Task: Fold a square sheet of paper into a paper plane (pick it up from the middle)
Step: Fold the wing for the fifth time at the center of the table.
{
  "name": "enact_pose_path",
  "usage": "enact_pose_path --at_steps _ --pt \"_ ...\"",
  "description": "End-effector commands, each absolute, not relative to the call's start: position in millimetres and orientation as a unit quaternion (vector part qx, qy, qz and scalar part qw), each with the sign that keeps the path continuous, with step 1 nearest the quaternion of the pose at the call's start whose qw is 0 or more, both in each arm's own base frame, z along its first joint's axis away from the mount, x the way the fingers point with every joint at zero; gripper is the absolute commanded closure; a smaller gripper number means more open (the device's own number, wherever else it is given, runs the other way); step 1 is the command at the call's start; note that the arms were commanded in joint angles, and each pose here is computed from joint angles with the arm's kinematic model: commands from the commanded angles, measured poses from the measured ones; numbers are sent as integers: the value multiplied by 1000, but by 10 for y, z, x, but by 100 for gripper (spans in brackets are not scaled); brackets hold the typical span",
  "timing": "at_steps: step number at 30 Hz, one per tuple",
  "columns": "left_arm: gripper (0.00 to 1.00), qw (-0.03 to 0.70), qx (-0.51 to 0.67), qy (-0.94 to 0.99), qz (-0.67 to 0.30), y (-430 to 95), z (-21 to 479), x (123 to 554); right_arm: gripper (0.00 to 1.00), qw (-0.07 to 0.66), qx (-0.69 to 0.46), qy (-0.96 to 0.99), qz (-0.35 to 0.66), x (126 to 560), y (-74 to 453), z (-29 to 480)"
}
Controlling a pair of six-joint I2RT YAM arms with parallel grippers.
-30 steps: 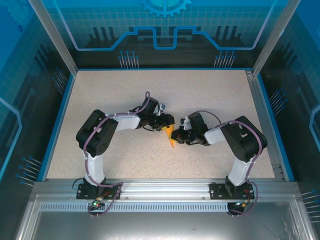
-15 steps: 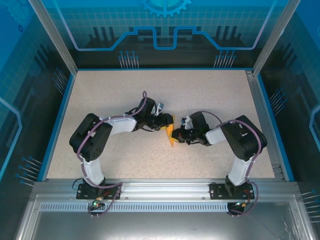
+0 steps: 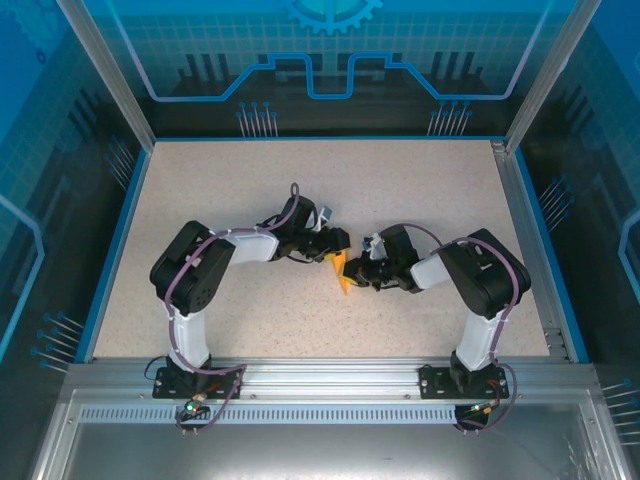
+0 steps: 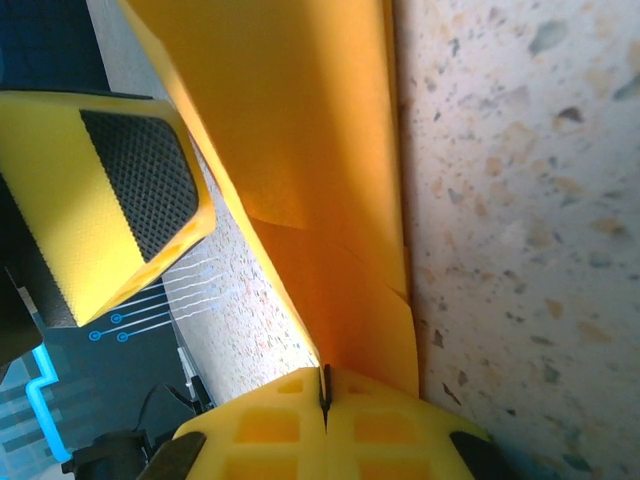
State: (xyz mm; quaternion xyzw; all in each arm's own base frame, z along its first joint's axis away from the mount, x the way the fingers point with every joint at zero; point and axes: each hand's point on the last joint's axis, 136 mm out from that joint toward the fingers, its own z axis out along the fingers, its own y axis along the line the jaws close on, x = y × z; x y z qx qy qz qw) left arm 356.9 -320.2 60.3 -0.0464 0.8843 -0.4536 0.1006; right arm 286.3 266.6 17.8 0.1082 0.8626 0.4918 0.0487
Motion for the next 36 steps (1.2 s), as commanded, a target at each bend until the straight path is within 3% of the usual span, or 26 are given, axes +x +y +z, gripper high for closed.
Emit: enact_pose_path --at_steps 1,9,19,25,30,36 --pt "48 97 -29 882 -460 -3283 552 3596 100 42 121 861 492 2858 2604 102" --pt "48 88 -30 887 -453 -3302 404 3619 98 42 127 864 485 2845 2582 51" --pt "48 78 -27 894 -441 -3280 316 3591 86 52 92 888 447 2760 2600 115" --pt "49 73 -29 895 -439 -3268 276 3567 86 52 87 899 427 2693 2564 84" --pt "49 68 -29 896 -437 -3266 251 3555 94 38 87 909 407 2626 2538 -23" --pt "49 67 -28 896 -437 -3266 256 3551 94 26 98 918 383 2557 2468 -130"
